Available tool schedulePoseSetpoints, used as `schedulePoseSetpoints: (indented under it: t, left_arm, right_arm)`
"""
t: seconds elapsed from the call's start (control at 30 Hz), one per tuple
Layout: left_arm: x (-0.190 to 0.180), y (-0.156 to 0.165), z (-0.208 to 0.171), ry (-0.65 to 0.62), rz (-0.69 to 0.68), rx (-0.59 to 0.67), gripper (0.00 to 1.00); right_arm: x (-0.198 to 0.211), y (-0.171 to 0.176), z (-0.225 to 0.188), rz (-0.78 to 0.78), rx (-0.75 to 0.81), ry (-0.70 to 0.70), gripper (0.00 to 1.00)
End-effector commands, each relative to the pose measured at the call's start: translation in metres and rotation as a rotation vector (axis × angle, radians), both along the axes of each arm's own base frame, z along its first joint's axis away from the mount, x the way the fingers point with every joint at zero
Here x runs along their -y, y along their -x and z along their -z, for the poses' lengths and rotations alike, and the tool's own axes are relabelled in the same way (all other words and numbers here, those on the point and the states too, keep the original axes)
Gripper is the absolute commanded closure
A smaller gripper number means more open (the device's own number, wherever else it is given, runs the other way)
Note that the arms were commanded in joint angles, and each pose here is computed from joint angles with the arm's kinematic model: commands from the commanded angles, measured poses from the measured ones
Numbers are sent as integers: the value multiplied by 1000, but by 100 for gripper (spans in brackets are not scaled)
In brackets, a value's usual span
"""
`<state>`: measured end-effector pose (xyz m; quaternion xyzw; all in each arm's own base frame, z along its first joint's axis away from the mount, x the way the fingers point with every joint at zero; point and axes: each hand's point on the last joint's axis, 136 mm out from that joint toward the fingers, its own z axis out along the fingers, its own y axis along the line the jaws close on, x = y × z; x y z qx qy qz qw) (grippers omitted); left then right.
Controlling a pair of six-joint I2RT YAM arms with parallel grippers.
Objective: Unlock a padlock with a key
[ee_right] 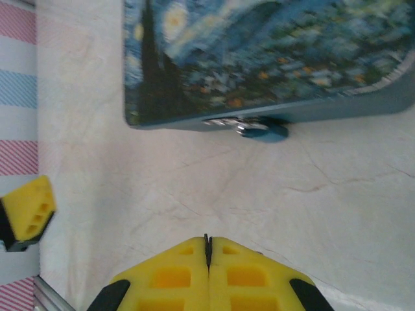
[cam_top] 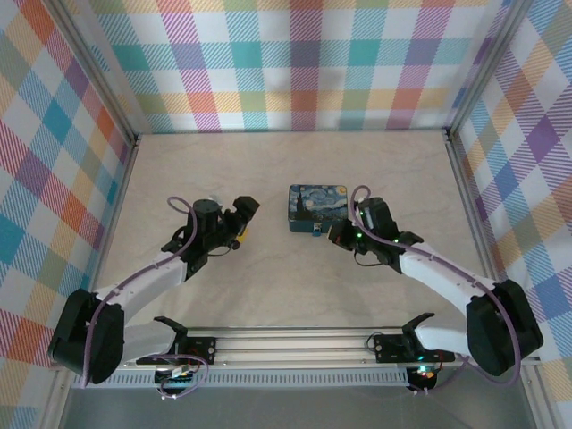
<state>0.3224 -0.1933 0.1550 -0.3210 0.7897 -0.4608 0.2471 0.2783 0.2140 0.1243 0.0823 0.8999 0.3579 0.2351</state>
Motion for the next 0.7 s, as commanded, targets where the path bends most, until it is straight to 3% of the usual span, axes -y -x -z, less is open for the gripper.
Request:
schedulePoseSetpoints:
  t: [0.0,0.3,0.67]
  left_arm:
    - [25,-6,-30,221,-2,-45,6]
    - [55,-5,-45,496,-17,-179,13]
    - [84,1,-62,574,27,-225,17]
  right_arm:
    - [-21,-15,-45,-44,134,-75,100]
    - [-68,-31,-93,-153,300,-155,100]
    - [-126,-27,-112,-292,357,-210,100]
